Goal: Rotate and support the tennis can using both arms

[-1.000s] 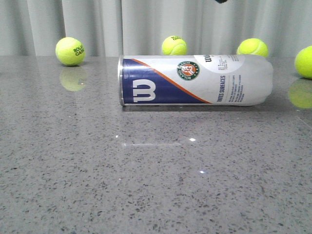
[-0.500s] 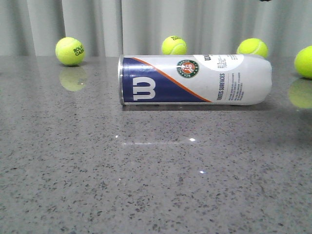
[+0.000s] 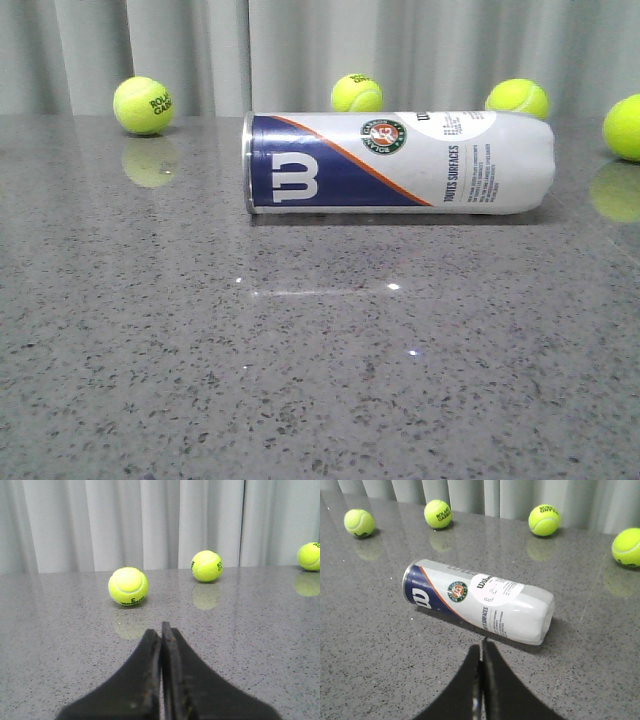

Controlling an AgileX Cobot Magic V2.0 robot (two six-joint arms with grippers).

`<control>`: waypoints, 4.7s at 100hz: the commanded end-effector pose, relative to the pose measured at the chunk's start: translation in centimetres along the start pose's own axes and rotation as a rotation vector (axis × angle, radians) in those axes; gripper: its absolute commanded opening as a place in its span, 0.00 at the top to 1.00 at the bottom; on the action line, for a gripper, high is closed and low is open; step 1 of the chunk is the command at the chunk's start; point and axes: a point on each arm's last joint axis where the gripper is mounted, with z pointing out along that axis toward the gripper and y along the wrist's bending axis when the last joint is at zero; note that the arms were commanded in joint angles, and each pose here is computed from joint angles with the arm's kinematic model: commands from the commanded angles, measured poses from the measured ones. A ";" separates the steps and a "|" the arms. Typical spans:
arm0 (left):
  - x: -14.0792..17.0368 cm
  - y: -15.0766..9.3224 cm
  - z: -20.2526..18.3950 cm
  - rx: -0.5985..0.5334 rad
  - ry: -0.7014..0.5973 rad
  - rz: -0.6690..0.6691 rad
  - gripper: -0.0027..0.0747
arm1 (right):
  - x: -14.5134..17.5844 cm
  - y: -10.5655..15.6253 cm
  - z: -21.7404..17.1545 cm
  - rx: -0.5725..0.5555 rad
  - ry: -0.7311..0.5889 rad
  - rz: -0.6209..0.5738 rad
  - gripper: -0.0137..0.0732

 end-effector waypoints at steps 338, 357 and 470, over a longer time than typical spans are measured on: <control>-8.4 -18.8 26.4 1.177 0.985 -1.112 0.94 | -0.4 0.1 -3.7 -0.012 -0.224 -0.013 0.91; -9.4 -18.8 26.4 1.254 0.918 -1.192 0.99 | -0.4 0.1 -3.7 -0.012 -0.224 -0.013 0.91; -25.6 -18.9 19.4 0.936 0.682 0.548 0.99 | -0.4 0.1 -3.7 -0.012 -0.224 -0.013 0.91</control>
